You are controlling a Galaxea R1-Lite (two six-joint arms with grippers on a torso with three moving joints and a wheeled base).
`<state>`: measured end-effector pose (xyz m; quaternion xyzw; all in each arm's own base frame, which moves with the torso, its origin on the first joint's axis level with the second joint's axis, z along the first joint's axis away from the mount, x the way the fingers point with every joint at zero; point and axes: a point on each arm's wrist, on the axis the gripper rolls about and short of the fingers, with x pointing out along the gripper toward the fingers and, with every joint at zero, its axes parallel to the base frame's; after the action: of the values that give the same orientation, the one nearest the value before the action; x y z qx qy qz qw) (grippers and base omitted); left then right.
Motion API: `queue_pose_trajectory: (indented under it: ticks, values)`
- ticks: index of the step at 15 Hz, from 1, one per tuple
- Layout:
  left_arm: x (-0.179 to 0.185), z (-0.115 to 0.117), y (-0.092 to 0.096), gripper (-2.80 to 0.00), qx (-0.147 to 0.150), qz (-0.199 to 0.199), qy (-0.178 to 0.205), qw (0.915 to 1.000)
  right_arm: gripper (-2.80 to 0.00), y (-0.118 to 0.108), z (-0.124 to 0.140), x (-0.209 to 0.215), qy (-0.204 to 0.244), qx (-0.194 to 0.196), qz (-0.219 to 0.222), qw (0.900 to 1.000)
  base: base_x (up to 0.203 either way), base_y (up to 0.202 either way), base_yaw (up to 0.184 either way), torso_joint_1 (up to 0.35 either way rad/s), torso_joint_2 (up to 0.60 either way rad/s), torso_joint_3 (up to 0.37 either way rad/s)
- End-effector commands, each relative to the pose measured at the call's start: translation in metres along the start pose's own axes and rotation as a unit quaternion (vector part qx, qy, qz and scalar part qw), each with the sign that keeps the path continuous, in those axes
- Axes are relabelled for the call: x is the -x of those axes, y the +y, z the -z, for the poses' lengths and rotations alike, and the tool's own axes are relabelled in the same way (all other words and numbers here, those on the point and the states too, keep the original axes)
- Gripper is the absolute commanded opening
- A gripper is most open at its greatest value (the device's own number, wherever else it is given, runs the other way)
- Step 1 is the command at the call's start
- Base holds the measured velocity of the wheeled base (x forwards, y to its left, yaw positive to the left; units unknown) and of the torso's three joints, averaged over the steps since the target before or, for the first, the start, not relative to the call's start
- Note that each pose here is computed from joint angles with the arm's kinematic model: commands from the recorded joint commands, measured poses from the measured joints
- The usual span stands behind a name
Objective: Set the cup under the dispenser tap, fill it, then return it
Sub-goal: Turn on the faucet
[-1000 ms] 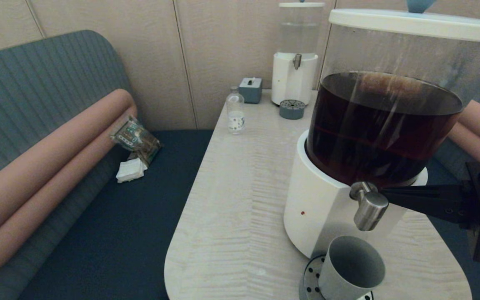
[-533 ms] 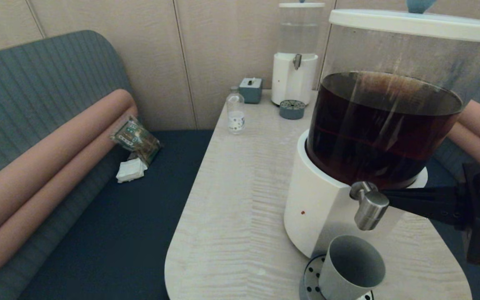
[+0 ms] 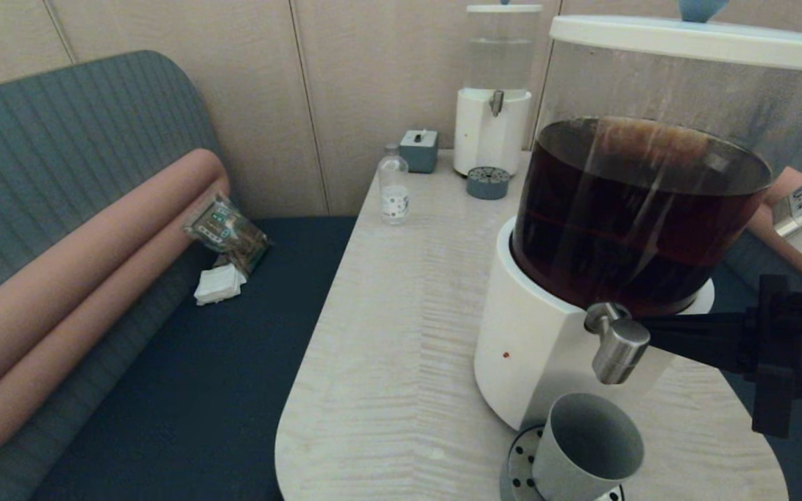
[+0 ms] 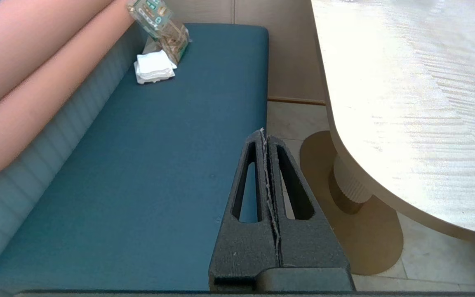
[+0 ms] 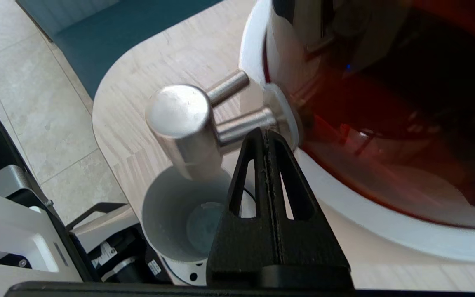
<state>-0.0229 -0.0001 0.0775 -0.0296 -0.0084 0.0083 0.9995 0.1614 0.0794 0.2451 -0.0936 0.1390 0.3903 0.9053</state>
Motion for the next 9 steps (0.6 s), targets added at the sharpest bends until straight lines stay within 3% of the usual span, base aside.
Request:
queue_pose_trajectory:
  ticks: [1, 9]
  values:
    - [-0.0001, 0.0, 0.0001, -2.8, 0.0, -0.002, 0.001, 1.0, -2.8, 0.0002, -0.0001, -0.0022, 0.001, 0.0, -0.004, 1.0, 0.0, 0.0, 0.0, 0.0, 0.0, 0.0]
    - [-0.0001, -0.0001, 0.0, -2.8, 0.0, -0.001, 0.0, 1.0, -2.8, 0.0, -0.0055, -0.0066, -0.023, 0.008, -0.007, 1.0, 0.0, 0.0, 0.0, 0.0, 0.0, 0.0]
